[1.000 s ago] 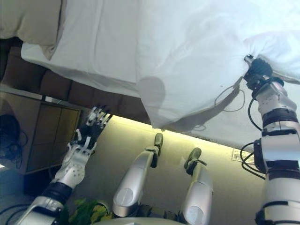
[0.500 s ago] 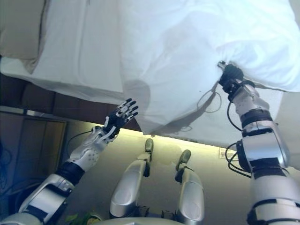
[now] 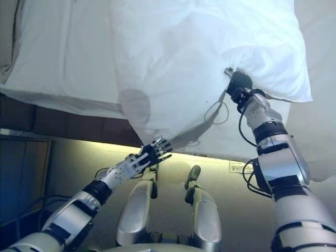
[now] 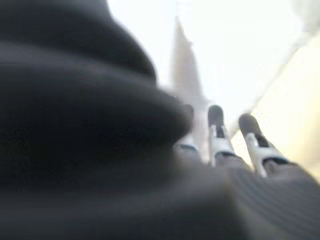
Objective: Make the bed neatly
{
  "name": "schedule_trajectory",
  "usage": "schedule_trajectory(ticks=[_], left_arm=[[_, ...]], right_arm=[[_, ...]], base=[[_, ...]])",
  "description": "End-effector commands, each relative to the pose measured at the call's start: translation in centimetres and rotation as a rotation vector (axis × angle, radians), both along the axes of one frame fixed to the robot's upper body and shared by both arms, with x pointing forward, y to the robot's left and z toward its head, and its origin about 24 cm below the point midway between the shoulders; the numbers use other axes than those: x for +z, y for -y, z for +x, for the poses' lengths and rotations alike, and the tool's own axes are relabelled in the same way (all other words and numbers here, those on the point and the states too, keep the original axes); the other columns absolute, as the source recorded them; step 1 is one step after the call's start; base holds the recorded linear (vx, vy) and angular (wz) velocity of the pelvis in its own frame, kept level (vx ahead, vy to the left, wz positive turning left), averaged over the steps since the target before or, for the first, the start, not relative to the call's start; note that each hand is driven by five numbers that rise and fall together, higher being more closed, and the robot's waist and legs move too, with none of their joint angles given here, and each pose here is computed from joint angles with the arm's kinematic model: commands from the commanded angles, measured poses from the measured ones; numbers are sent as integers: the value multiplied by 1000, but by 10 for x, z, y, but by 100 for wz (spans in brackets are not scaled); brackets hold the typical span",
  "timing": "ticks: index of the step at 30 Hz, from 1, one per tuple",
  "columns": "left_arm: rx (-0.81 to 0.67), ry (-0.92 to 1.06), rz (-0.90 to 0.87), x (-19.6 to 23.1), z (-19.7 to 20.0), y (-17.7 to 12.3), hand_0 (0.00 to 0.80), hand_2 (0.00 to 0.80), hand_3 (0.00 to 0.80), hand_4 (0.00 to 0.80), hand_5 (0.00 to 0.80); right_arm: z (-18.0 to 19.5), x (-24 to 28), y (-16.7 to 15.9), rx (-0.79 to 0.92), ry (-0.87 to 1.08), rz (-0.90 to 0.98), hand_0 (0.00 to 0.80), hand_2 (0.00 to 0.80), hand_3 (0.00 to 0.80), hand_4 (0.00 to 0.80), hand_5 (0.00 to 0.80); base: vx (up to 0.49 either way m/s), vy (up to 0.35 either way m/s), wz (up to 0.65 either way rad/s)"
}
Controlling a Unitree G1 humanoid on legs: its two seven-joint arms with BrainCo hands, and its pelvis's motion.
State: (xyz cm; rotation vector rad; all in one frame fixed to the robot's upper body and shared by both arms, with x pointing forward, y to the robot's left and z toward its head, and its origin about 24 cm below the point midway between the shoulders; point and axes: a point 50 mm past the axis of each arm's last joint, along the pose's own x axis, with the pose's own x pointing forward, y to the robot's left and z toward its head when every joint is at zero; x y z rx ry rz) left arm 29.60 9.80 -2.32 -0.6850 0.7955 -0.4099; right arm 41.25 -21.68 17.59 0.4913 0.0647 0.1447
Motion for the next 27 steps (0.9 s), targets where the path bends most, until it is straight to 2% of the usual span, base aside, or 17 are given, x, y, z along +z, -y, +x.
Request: schedule_trajectory(ticks=[1, 6, 10, 16, 27], left_arm=[[-28, -140, -56, -10, -12, 16, 0, 0, 0, 0, 0], [-39, -240, -113, -23, -24, 16, 0, 0, 0, 0, 0], [-33, -238, -252, -14, -21, 29, 0, 0, 0, 0, 0], [79, -96, -506, 29, 8, 50, 0, 0, 0, 0, 0], [283, 123, -812, 101, 48, 65, 0, 0, 0, 0, 0]], right_arm=[[4, 71, -17, 64, 254, 18, 800, 800, 800, 800, 800], [4, 73, -28, 95, 260, 48, 800, 800, 800, 800, 800], [3, 71, -37, 119, 270, 68, 800, 800, 800, 800, 800], [0, 55, -52, 156, 256, 135, 800, 800, 800, 800, 800], [-17, 13, -85, 243, 192, 199, 800, 800, 800, 800, 800]], base=[[0, 0, 0], [46, -16, -4], [29, -60, -5], [-19, -121, -7], [38, -137, -2]])
